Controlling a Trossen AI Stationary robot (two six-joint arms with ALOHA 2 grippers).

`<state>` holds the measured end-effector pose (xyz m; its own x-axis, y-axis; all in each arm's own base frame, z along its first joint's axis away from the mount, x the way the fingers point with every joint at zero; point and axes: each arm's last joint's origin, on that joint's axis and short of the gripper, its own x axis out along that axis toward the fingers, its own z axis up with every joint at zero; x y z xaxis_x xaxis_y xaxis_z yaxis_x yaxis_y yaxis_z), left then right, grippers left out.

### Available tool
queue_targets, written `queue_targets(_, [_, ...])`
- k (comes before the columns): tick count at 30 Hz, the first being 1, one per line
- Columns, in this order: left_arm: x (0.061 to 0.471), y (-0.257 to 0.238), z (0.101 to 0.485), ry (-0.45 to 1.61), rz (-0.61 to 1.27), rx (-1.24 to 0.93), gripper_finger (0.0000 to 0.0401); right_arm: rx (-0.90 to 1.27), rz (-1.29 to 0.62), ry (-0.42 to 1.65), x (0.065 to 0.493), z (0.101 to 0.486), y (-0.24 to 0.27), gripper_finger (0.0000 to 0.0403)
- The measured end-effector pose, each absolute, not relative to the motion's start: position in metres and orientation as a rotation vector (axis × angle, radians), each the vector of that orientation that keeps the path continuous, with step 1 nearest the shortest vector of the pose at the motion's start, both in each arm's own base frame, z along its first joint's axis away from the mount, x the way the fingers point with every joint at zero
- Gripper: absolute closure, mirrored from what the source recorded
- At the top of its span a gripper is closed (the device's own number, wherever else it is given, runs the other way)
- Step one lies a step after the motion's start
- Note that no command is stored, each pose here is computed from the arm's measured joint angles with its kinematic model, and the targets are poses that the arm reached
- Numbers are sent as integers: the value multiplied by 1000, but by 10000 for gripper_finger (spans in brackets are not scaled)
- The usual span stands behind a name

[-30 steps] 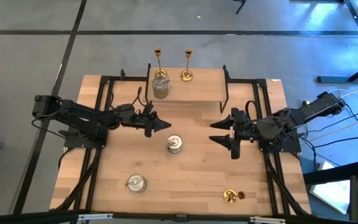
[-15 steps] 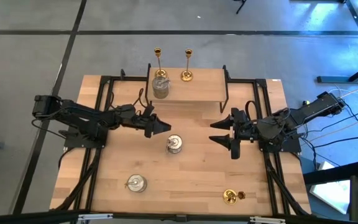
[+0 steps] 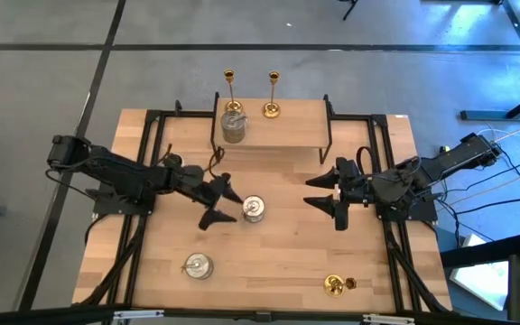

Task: Pick & Place candle stick holders
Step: Put the top silver scented candle on the shelf aligned with the other silver scented candle

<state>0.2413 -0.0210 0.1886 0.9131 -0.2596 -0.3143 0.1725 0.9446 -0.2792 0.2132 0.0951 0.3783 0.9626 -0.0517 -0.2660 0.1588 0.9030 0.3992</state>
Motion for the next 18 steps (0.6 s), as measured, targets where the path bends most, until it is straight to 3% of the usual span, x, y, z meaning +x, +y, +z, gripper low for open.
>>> queue_targets(5, [240, -19, 183, 364, 1, -210, 83, 448, -115, 259, 213, 378, 95, 133])
queue_targets(18, [241, -20, 187, 328, 26, -564, 83, 458, -99, 246, 212, 379, 98, 133])
